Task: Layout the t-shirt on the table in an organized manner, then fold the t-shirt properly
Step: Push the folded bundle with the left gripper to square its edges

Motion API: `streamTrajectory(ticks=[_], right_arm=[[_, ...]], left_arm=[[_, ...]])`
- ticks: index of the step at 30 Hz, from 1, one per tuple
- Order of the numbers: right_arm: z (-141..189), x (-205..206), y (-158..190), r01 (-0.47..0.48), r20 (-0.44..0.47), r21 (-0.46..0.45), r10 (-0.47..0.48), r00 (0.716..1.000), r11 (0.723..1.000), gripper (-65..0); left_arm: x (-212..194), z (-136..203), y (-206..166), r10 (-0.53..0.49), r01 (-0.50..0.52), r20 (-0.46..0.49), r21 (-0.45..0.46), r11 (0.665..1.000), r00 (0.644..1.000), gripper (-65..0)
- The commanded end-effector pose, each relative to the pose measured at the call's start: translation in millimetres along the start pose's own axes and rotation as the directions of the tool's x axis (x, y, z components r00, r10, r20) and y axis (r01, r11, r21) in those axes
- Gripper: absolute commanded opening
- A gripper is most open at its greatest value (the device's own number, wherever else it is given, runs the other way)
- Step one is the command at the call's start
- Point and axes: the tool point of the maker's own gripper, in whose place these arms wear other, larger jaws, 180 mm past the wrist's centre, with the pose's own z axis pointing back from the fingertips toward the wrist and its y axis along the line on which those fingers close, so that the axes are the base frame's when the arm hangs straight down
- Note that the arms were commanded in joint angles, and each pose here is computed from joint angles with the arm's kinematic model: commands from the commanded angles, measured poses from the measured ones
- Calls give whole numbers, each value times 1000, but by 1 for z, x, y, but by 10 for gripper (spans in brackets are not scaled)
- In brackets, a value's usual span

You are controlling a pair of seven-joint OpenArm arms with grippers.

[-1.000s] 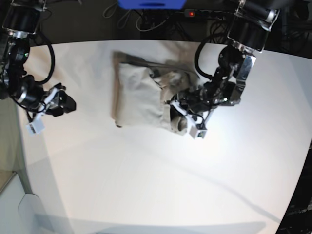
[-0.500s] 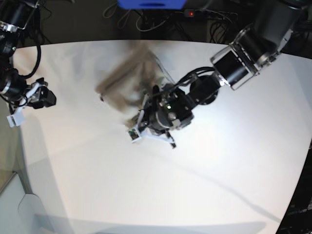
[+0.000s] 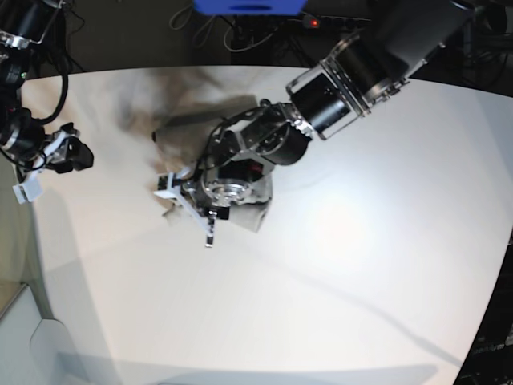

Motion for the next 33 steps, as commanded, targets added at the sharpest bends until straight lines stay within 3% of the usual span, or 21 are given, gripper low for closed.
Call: streamTrajectory(ticks=[1, 13, 22, 28, 33], right_arm=[[8, 15, -3, -34, 42, -8, 34, 999, 999, -347], [7, 13, -2, -34, 38, -4, 35, 999, 999, -347], [7, 6, -2, -28, 21, -3, 28, 999, 1000, -347], [9, 7, -2, -31, 24, -7, 32, 999, 999, -346], [7, 7, 0, -33, 25, -2, 33, 999, 999, -346]], left_arm=[[11, 2, 17, -18, 17, 22, 44, 999, 1000, -646], [17, 3, 24, -88, 87, 5, 97, 991, 996, -635], [19, 4, 28, -112, 111, 1, 114, 987, 994, -367], [32, 17, 43, -108, 100, 38, 165, 981, 993, -271], [37, 31, 62, -109, 92, 66, 222, 971, 992, -235]])
